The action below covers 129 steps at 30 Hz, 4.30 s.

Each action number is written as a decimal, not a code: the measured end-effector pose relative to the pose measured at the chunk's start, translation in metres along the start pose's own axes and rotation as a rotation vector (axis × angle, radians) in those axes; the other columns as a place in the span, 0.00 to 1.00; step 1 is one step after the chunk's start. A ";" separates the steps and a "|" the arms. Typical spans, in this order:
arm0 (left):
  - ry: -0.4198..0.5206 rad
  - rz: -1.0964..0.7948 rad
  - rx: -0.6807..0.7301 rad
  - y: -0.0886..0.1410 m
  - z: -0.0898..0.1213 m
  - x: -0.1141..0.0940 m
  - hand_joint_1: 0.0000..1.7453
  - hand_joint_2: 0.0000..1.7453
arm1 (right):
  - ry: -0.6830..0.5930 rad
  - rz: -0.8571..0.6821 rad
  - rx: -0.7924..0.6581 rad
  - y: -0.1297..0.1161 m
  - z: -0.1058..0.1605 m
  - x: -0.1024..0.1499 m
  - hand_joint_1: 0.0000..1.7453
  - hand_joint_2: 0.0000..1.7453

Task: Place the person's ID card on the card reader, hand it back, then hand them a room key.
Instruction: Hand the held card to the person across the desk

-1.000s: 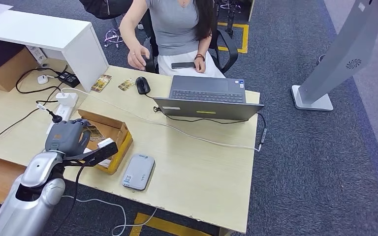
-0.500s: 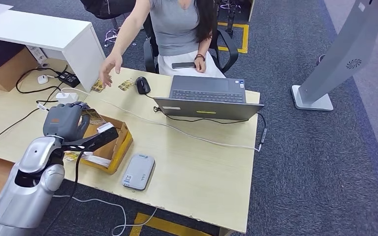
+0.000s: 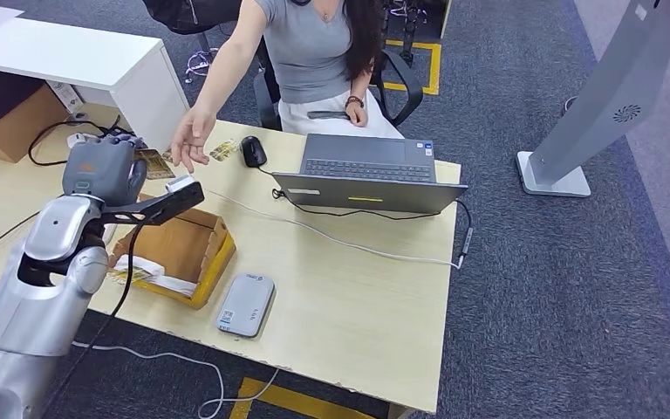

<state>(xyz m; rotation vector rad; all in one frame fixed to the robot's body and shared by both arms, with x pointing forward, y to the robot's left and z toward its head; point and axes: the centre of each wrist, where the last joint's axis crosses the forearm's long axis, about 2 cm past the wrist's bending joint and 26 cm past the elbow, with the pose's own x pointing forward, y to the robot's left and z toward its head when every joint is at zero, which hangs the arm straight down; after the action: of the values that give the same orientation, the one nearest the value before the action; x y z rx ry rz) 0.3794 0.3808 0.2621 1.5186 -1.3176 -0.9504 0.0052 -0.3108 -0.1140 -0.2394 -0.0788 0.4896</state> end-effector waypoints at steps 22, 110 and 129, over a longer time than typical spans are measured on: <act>0.023 -0.091 -0.018 0.010 -0.040 0.005 1.00 1.00 | 0.017 0.007 0.013 -0.001 0.000 0.000 0.00 1.00; 1.050 1.487 0.631 -0.068 0.402 -0.128 0.00 1.00 | 0.005 -0.157 -0.034 0.017 0.004 -0.010 0.00 1.00; 2.125 1.519 0.213 -0.206 0.476 0.020 0.00 0.50 | 0.013 -0.082 -0.027 0.015 0.004 0.001 0.00 1.00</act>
<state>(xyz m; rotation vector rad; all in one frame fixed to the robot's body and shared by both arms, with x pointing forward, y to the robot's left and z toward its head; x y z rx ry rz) -0.0013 0.3053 -0.0826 0.4350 -0.3631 1.4960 -0.0013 -0.2969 -0.1142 -0.2647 -0.0823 0.4059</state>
